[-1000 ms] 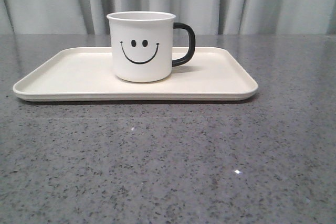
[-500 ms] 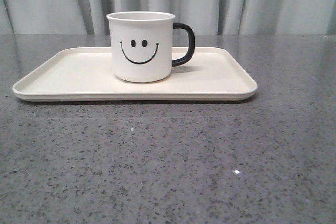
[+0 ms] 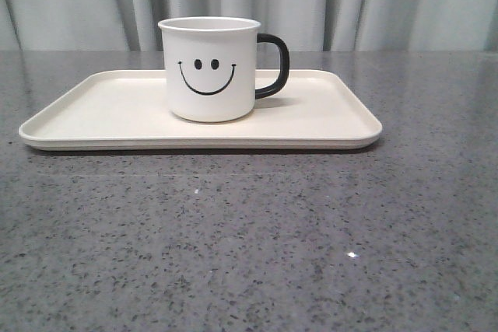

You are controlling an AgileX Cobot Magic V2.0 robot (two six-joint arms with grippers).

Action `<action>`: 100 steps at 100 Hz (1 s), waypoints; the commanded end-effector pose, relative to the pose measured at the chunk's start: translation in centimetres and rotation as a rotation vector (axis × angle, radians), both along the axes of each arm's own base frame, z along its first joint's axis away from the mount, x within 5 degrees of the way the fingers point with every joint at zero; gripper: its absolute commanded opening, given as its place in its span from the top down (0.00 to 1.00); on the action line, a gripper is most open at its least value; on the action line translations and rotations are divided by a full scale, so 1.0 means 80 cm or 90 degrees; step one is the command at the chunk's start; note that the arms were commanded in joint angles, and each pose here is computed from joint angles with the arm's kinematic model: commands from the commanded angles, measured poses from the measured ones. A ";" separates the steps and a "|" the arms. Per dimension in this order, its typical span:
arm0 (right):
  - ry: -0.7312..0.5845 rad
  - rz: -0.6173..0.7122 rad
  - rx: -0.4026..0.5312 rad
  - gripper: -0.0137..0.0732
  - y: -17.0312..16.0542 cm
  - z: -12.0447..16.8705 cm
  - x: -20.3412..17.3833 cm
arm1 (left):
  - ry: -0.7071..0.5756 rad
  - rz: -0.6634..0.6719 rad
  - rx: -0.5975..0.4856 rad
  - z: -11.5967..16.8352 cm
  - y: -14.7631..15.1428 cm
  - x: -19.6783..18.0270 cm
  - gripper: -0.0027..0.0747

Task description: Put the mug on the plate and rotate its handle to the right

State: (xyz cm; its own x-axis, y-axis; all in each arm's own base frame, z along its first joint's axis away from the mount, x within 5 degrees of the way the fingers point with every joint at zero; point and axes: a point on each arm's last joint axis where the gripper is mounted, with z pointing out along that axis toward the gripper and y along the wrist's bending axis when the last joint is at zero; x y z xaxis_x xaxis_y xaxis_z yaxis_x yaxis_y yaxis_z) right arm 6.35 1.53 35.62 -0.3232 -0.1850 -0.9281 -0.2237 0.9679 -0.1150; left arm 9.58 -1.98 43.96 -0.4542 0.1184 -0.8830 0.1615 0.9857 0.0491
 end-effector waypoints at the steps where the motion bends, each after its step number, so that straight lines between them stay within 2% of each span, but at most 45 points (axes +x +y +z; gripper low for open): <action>1: -0.053 -0.014 0.004 0.97 -0.002 0.016 0.002 | -0.053 -0.010 -0.019 0.015 -0.002 0.002 0.99; 29: -0.053 -0.014 0.004 0.97 -0.002 0.016 0.002 | -0.057 -0.016 -0.016 0.011 -0.004 0.004 0.99; 36: -0.053 -0.014 0.004 0.97 -0.002 0.016 0.002 | -0.088 -0.020 -0.004 0.008 -0.005 0.009 0.99; 44: -0.053 -0.014 0.004 0.97 -0.002 0.016 0.002 | -0.175 -0.029 0.007 0.000 -0.004 0.012 0.99; 58: -0.053 -0.014 0.004 0.97 -0.002 0.016 0.002 | -0.319 -0.035 -0.010 -0.045 0.000 0.006 0.99; 72: -0.053 -0.014 0.004 0.97 -0.002 0.016 0.002 | -0.402 -0.009 -0.032 -0.112 0.011 -0.021 0.99; 84: -0.053 -0.014 0.004 0.97 -0.002 0.016 0.002 | -0.426 0.034 -0.074 -0.173 0.018 -0.044 0.99; 100: -0.053 -0.014 0.004 0.97 -0.002 0.016 0.002 | -0.441 0.078 -0.126 -0.225 0.023 -0.062 0.99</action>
State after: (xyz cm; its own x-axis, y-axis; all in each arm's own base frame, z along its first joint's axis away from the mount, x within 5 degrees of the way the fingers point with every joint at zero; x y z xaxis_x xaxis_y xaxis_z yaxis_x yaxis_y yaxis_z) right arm 6.35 1.53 35.62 -0.3232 -0.1850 -0.9281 -0.2237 0.9679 -0.1150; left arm 5.30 -0.04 25.92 0.1028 -0.0337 -0.9941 0.0285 0.9991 -0.0309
